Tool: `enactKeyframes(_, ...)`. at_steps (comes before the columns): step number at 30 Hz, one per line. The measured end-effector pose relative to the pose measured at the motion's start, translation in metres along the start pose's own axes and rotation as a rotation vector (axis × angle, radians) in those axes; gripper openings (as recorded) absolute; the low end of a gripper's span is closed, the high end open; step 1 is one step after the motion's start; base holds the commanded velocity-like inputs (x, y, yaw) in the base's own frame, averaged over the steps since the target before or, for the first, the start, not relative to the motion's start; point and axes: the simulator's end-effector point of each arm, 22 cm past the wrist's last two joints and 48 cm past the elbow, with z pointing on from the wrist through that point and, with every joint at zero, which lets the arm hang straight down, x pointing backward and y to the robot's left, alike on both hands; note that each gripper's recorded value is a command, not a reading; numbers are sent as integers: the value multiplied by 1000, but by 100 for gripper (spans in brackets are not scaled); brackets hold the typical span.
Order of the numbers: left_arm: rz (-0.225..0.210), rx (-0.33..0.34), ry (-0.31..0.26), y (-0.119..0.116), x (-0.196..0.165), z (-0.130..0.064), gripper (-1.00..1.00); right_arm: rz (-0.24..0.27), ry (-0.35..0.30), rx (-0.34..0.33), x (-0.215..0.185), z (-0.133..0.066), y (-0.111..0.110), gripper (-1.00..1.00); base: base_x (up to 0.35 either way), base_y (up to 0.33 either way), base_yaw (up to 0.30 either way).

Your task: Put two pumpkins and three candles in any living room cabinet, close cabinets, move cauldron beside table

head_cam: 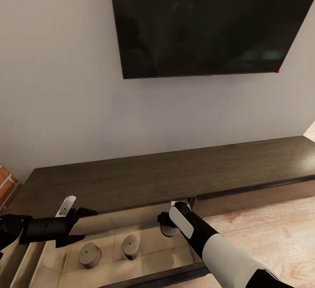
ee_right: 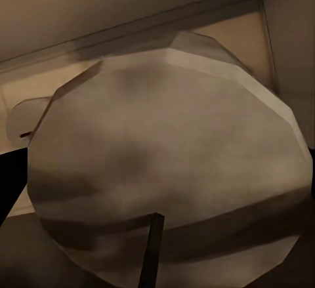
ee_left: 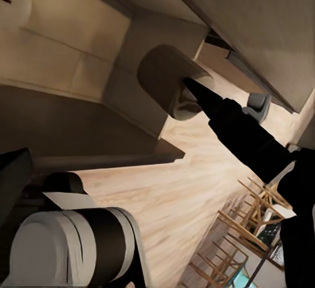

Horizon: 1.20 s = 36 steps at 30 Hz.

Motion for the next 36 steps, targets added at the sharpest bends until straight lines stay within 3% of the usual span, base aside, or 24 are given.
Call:
enactKeyframes(23, -1, -29, 6, 51, 2, 27, 100, -17, -2, -8, 21, 42, -1, -100, 0, 0, 0)
enactKeyframes(36, -4, -25, 3, 50, 1, 27, 100, -34, -4, -4, 22, 42, -1, -100, 7, 22, 0)
